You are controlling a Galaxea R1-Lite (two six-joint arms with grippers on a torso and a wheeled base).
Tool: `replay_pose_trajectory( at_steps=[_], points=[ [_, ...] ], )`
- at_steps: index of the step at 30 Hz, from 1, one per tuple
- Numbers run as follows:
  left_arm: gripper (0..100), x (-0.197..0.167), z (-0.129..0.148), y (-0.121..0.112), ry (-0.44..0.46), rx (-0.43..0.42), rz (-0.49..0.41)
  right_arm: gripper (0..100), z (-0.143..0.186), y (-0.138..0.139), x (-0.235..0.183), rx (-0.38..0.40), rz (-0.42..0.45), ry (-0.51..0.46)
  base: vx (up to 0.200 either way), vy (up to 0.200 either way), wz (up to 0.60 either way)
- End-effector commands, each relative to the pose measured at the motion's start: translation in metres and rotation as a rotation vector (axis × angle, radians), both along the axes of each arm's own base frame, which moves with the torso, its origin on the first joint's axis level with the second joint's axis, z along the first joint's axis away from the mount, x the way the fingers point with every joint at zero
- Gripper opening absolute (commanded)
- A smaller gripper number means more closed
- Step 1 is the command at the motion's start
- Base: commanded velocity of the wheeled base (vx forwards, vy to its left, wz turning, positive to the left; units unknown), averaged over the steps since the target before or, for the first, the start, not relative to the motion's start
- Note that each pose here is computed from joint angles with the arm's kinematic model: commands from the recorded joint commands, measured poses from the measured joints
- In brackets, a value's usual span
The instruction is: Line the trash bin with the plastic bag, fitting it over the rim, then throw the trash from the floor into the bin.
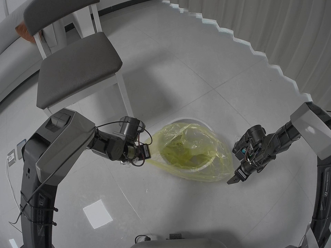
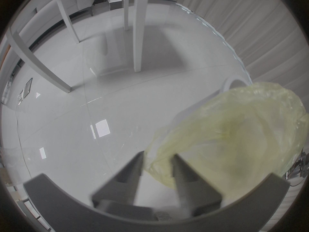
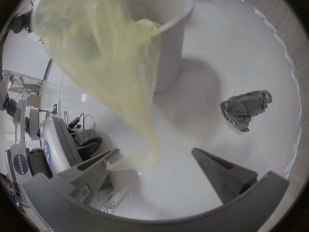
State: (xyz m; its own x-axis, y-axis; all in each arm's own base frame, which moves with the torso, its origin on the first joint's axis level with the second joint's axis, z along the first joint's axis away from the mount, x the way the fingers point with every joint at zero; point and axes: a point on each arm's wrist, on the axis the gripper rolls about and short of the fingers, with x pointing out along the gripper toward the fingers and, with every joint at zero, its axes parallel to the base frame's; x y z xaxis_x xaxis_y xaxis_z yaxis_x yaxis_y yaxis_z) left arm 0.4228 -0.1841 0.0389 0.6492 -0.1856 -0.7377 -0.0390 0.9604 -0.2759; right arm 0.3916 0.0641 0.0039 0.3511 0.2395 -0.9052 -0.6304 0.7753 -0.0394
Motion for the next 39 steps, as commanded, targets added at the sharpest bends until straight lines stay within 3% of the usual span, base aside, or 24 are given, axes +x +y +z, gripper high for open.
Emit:
replay_pose_trajectory(
  at_steps=[1, 16, 23, 33, 39],
  points=[
    [100, -0.002, 0.004, -0.001, -0.007, -0.006, -0.003, 100, 0.003, 0.001, 0.000, 0.003, 0.004, -0.007, 0.000, 0.000, 0.00],
    [100, -0.029, 0.015, 0.012, 0.030, 0.014, 0.004, 100, 0.027, -0.011, -0.014, 0.009, -0.019, -0.042, 0.000, 0.000, 0.00],
    [100, -0.037, 0.042, 0.019, -0.036, -0.042, 0.023, 100, 0.040, -0.015, -0.017, 0.013, -0.031, -0.069, 0.000, 0.000, 0.00],
    [100, -0.046, 0.048, 0.024, -0.034, -0.047, 0.041, 100, 0.047, -0.015, -0.022, 0.015, -0.032, -0.076, 0.000, 0.000, 0.00],
    [100, -0.051, 0.061, 0.024, -0.046, -0.131, 0.114, 100, 0.053, -0.019, -0.027, 0.017, -0.039, -0.087, 0.000, 0.000, 0.00]
  ],
)
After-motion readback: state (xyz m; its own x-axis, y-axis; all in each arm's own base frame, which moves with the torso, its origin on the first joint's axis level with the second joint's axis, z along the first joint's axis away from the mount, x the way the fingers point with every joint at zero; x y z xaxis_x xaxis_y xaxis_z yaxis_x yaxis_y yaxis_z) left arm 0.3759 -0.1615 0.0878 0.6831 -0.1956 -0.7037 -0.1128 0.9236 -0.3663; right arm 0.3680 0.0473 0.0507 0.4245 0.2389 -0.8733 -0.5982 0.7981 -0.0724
